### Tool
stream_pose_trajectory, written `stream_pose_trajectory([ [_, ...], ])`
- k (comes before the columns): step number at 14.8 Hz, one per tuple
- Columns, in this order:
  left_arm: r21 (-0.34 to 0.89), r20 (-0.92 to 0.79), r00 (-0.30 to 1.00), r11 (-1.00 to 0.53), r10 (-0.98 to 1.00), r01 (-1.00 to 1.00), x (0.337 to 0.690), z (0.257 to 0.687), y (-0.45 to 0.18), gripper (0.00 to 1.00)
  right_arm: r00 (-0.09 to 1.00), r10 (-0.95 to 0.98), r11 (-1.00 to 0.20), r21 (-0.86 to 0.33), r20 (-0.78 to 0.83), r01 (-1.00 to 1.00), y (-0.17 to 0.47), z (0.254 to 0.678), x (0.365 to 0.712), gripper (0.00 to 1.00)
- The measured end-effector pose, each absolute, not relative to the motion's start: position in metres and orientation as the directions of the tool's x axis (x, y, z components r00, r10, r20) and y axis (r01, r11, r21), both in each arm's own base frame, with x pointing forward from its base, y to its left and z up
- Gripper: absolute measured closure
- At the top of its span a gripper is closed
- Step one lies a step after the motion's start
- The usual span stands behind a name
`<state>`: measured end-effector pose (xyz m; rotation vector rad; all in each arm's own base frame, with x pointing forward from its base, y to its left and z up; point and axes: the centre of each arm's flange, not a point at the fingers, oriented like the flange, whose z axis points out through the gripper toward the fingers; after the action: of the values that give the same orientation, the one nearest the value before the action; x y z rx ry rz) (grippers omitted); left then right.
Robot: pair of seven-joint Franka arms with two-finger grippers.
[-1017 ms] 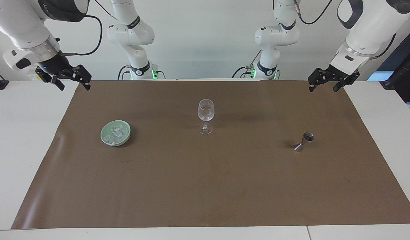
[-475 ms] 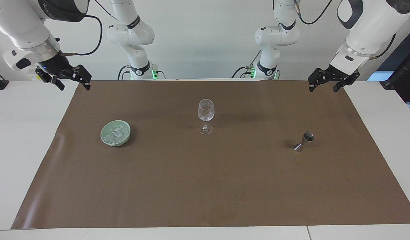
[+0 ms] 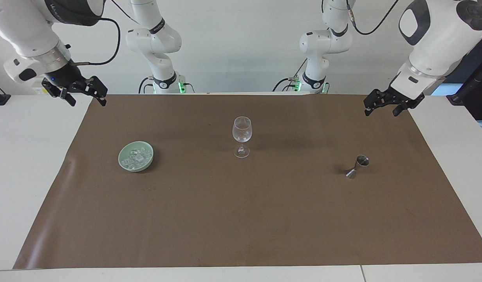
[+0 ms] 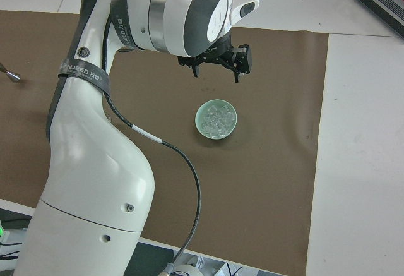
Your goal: Pour wine and add ice with both arms
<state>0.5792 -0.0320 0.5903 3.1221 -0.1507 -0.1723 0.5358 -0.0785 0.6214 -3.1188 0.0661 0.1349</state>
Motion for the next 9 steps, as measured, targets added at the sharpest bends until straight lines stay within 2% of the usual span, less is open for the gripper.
stream_pose_trajectory([
  [5, 0.063, -0.176, 0.984, -0.998, 0.005, 0.016, 0.635, 0.544, 0.018, 0.00, 0.995, -0.041, -0.999, -0.017, -0.087, -0.043, -0.078, 0.621, 0.536, 0.00],
  [9, 0.081, -0.240, 0.931, -0.950, 0.274, 0.301, 0.660, 0.505, 0.035, 0.00, 0.995, -0.041, -0.999, -0.017, -0.087, -0.043, -0.078, 0.621, 0.536, 0.00],
])
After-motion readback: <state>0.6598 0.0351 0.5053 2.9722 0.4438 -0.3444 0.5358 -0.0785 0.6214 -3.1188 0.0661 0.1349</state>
